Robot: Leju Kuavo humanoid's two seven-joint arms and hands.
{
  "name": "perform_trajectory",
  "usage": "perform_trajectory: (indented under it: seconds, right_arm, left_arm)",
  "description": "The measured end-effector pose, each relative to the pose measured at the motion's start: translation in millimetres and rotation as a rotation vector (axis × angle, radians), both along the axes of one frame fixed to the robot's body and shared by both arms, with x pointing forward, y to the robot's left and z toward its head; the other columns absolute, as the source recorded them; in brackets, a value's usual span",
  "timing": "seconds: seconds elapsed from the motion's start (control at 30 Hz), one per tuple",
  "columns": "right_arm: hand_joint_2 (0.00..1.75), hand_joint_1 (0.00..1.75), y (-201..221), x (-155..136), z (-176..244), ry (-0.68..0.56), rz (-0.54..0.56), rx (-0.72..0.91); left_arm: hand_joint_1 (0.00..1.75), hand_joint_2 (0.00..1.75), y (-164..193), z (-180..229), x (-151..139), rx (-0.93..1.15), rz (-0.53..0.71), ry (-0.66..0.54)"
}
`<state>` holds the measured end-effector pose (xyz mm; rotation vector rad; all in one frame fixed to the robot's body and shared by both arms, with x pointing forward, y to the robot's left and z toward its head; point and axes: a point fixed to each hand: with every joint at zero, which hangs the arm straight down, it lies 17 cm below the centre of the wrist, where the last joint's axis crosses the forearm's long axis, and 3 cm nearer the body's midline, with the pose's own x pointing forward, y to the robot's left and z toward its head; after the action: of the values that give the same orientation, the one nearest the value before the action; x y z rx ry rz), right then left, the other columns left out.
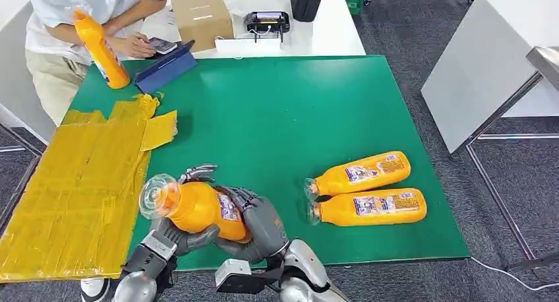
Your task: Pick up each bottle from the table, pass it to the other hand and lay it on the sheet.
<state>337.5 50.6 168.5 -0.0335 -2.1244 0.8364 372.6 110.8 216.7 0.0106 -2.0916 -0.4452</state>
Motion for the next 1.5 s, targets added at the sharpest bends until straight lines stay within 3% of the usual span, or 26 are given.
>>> perform_trajectory:
  seconds: [0.03,0.07,0.23,0.4,0.5,0.57,0.63,0.7,0.9,1.1,1.33,1.37,1.5]
  right_arm:
    - [1.75,0.75,-5,0,3,-0.004,-0.01,0.011]
    - [1.75,0.03,-8,-1,5,-0.007,-0.017,0.02]
    - [1.75,0.0,-33,-4,37,-0.072,-0.064,0.136]
    - [1.75,0.0,-69,-7,71,-0.153,-0.152,0.225]
    - [1.75,0.0,-94,-7,83,-0.179,-0.213,0.257]
    - [1.75,0.0,-114,-5,91,-0.196,-0.261,0.275]
    - [1.75,0.0,-130,-2,96,-0.201,-0.293,0.294]
    - [1.75,0.0,-142,1,102,-0.21,-0.313,0.312]
    - [1.75,0.0,-162,8,118,-0.224,-0.349,0.358]
    - [1.75,0.0,-175,15,133,-0.239,-0.366,0.398]
    - [1.75,0.0,-175,19,141,-0.254,-0.357,0.407]
    - [1.75,0.0,-174,19,142,-0.254,-0.355,0.405]
    - [1.75,0.0,-172,21,140,-0.25,-0.352,0.39]
  left_arm:
    - [1.75,1.75,-1,1,0,0.001,0.0,-0.004]
    - [1.75,1.75,-3,2,0,0.003,0.0,-0.008]
    - [1.75,1.75,4,11,7,0.052,0.089,-0.066]
    - [1.75,1.75,44,30,13,0.4,0.457,-0.311]
    - [1.75,1.75,66,35,19,0.638,0.636,-0.386]
    - [1.75,1.75,110,33,34,0.87,0.834,-0.379]
    - [1.75,1.75,171,38,54,0.983,1.037,-0.274]
    - [1.75,1.75,207,39,72,1.067,1.162,-0.182]
    - [1.75,1.75,235,2,114,1.443,1.119,-0.16]
    - [1.75,1.75,270,-76,134,1.696,1.012,-0.041]
    - [1.75,1.75,298,-138,141,1.796,0.929,0.098]
    - [1.5,1.75,298,-141,143,1.789,0.922,0.107]
    - [1.5,1.75,292,-150,149,1.706,0.877,0.113]
